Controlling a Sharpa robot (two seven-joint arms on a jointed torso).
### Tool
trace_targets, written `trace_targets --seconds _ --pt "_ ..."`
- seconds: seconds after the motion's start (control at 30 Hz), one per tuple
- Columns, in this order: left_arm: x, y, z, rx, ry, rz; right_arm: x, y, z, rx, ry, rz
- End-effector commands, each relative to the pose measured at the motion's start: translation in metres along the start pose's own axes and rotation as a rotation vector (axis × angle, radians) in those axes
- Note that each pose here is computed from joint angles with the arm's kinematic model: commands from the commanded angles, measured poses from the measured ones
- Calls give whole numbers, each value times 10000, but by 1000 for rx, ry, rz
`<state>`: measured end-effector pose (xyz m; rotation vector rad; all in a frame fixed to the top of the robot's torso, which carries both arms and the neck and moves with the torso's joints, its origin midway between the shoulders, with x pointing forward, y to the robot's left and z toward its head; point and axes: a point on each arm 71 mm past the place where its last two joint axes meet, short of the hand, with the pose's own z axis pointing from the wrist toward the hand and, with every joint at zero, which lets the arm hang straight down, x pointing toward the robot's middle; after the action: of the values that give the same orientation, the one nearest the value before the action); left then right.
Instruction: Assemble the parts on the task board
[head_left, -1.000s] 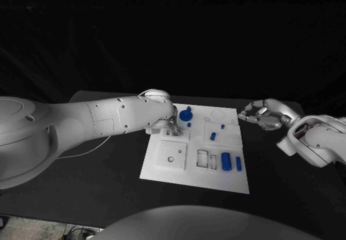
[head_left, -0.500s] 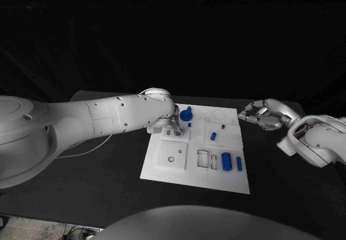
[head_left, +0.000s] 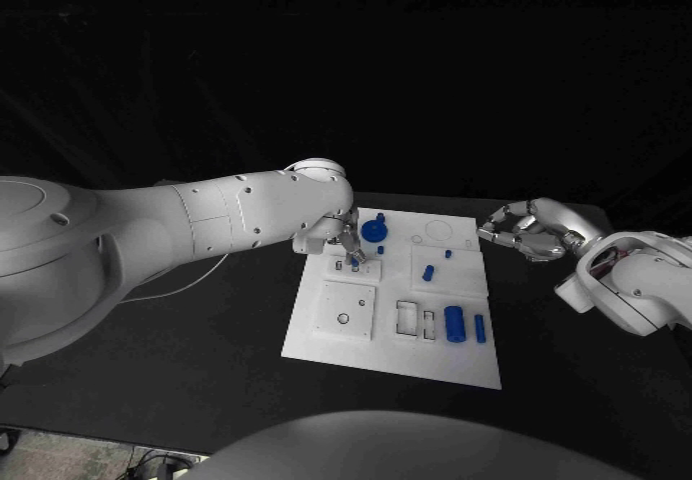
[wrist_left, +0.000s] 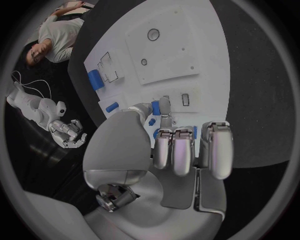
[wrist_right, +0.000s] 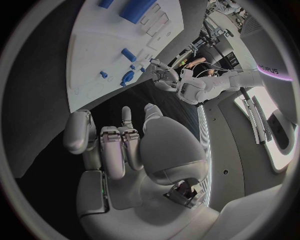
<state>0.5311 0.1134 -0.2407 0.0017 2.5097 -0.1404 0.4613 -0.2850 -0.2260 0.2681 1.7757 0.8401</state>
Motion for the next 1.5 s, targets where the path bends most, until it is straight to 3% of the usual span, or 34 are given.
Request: trace_targets --seconds 0.03,0.2,0.7,1.5 --pt "42 1 5 3 103 11 14 2 -1 -1 14 3" --pt "32 -9 25 23 121 -12 16 6 2 -3 12 3" --pt "38 -97 62 66 55 2 19 15 6 -7 11 4" --pt "26 -49 82 17 4 57 21 12 13 -6 15 4"
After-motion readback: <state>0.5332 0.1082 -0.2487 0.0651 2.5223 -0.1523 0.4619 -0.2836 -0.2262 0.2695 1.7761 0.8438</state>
